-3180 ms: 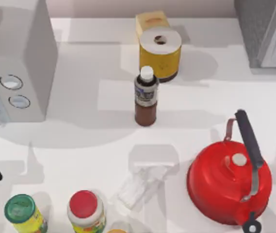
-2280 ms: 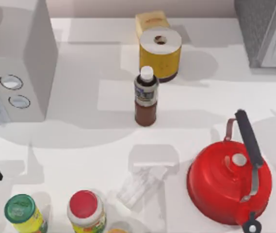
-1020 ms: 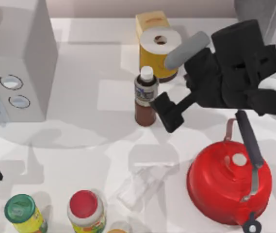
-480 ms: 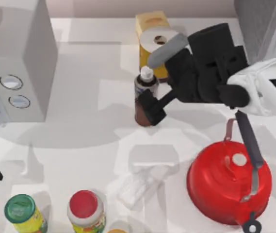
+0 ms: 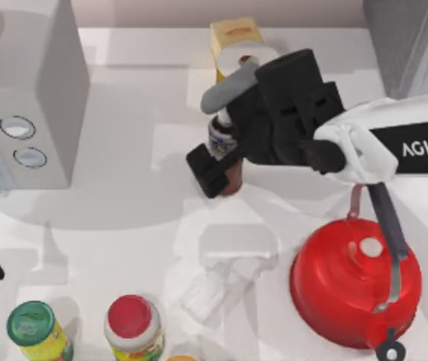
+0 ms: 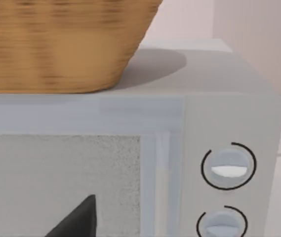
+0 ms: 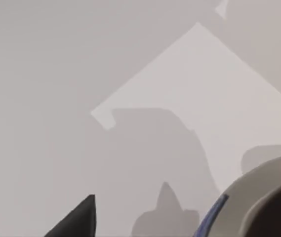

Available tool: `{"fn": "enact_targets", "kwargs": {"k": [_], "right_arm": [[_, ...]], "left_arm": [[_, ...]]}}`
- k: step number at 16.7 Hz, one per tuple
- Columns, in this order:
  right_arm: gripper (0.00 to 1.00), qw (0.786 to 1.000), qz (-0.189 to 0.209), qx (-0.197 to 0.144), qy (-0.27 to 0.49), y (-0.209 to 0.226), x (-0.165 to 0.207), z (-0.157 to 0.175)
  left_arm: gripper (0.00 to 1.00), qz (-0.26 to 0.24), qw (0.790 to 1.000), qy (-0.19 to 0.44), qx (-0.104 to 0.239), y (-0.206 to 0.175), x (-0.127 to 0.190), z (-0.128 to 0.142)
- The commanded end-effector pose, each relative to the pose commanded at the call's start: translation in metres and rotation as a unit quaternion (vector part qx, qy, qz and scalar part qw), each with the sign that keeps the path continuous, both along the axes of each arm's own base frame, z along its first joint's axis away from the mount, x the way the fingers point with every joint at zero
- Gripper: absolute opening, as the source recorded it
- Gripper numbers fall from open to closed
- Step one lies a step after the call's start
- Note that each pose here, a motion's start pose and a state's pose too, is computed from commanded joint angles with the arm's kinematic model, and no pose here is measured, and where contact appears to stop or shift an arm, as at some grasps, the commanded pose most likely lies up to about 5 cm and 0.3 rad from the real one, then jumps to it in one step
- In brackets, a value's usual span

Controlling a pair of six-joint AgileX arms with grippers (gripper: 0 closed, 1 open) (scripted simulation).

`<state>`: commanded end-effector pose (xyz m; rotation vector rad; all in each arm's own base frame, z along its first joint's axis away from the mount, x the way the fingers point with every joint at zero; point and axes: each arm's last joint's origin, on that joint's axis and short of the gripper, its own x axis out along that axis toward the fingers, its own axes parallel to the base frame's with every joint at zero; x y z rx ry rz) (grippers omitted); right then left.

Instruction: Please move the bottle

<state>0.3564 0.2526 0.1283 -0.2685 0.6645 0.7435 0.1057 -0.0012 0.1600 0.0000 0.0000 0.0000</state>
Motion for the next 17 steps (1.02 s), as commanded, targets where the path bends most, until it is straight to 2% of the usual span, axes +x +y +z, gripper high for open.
{"fn": "enact_targets", "kwargs": {"k": [3,16,17], "right_arm": [[1.0,1.0,0.0,0.0,0.0,0.0,0.0,0.0],[0.02,1.0,0.0,0.0,0.0,0.0,0.0,0.0],[0.0,1.0,0.0,0.0,0.0,0.0,0.0,0.0]], "left_arm": [[1.0,0.0,1.0,0.0,0.0,0.0,0.0,0.0],[1.0,0.0,1.0,0.0,0.0,0.0,0.0,0.0],[1.0,0.0,1.0,0.0,0.0,0.0,0.0,0.0]]}}
